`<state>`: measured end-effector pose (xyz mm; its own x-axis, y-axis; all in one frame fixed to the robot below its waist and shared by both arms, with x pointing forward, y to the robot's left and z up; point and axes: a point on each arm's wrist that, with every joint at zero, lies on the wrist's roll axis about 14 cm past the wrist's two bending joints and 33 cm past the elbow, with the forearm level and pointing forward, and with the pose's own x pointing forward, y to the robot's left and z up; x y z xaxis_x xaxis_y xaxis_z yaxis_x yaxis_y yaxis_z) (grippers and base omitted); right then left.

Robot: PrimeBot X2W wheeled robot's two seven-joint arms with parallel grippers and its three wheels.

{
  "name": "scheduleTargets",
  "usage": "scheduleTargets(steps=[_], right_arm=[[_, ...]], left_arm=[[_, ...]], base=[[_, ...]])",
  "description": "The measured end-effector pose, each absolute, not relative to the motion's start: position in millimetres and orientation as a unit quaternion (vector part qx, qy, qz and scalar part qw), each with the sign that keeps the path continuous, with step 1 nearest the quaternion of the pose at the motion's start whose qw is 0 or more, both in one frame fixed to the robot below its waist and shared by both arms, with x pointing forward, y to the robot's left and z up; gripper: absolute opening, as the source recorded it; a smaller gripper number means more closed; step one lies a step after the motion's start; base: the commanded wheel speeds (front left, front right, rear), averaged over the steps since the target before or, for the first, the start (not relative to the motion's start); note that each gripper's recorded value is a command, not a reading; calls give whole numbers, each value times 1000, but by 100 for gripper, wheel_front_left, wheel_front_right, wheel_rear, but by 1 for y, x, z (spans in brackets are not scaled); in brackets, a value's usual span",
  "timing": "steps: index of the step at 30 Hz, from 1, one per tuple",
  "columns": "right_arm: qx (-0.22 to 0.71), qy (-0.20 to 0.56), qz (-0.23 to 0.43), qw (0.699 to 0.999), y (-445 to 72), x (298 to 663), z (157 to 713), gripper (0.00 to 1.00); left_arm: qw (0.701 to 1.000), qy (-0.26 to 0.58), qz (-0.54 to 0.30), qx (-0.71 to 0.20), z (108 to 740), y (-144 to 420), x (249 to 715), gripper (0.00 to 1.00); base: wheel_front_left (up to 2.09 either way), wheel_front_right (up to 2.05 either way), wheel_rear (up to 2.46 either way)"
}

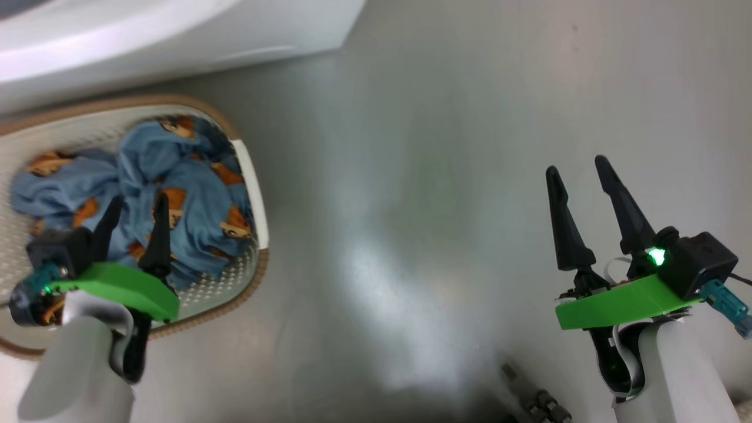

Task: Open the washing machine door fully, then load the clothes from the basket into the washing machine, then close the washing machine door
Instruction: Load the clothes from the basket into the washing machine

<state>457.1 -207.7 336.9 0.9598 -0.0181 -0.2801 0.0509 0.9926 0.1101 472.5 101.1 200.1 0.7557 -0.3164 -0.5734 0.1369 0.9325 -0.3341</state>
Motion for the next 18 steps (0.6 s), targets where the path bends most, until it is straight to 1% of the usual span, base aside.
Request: scheduleTargets(steps=[4,8,18], right_arm=[[60,154,-28,986,-214,455,325,100],[71,169,-32,983,-215,451,314,100],[70,192,-53,978,-228,442,298,100]], left_arm=[[910,367,-138,-135,172,93,470,100],[895,394,-177,-113,152,81,468,100],[828,515,-197,-99,98,71,442,100]], base=[[0,0,0],[0,0,0],[0,0,0]])
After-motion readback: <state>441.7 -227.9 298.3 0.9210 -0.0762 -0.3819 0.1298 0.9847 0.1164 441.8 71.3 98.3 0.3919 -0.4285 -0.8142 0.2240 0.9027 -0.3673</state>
